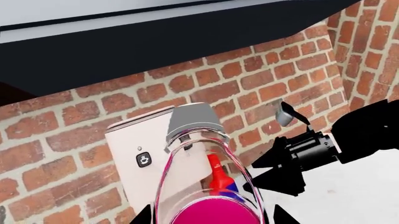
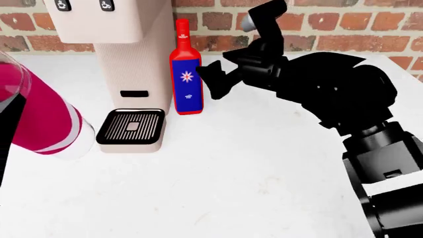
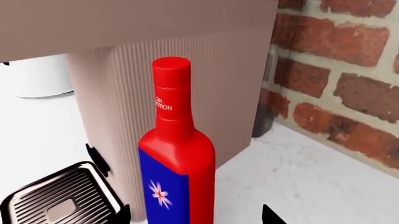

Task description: Move the drinks to the dining counter.

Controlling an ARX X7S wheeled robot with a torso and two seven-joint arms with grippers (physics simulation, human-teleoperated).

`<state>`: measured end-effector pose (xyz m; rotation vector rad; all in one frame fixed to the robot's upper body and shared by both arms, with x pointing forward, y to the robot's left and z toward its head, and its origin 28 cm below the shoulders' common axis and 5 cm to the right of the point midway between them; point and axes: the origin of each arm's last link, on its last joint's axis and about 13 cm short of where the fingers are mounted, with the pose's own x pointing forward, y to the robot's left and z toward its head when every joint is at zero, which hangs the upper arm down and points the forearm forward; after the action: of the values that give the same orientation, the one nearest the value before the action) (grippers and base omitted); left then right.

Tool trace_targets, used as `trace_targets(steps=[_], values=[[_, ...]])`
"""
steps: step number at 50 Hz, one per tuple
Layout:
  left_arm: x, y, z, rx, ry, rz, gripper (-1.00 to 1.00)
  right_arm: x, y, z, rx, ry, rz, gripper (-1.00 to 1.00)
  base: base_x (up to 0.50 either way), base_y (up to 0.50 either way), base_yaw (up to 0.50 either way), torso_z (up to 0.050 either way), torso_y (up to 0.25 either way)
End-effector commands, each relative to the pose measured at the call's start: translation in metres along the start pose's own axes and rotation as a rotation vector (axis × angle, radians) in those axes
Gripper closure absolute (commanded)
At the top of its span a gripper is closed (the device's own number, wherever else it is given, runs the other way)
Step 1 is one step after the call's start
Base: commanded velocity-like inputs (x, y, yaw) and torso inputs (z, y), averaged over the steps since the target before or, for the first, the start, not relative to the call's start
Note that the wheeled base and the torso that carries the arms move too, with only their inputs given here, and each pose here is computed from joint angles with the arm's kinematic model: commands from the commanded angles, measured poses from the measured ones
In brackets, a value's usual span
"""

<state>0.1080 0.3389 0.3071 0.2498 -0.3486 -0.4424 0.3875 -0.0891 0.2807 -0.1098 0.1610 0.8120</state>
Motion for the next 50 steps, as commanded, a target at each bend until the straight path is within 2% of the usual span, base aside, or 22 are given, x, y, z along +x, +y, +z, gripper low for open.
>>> trace_targets(steps=[1,10,24,50], values=[[0.002,-0.001,-0.002,-0.007,0.006,-0.001,1.0,0.013,-0.003,-0.001,0.002,0.014,0.043,-1.0,0.0,0.0,0.0,0.0,0.0],[0.001,-0.001,-0.003,-0.007,0.01,-0.003,1.0,0.017,-0.013,-0.001,0.014,0.02,0.028,-1.0,0.0,0.0,0.0,0.0,0.001],[0.003,-0.001,-0.004,-0.01,0.007,-0.012,1.0,0.026,-0.014,0.001,0.001,0.035,0.044,-1.0,0.0,0.0,0.0,0.0,0.0],[0.0,-0.002,-0.009,-0.016,0.02,-0.008,1.0,0.042,-0.017,-0.005,0.007,0.065,0.145,-1.0,0.0,0.0,0.0,0.0,0.0]])
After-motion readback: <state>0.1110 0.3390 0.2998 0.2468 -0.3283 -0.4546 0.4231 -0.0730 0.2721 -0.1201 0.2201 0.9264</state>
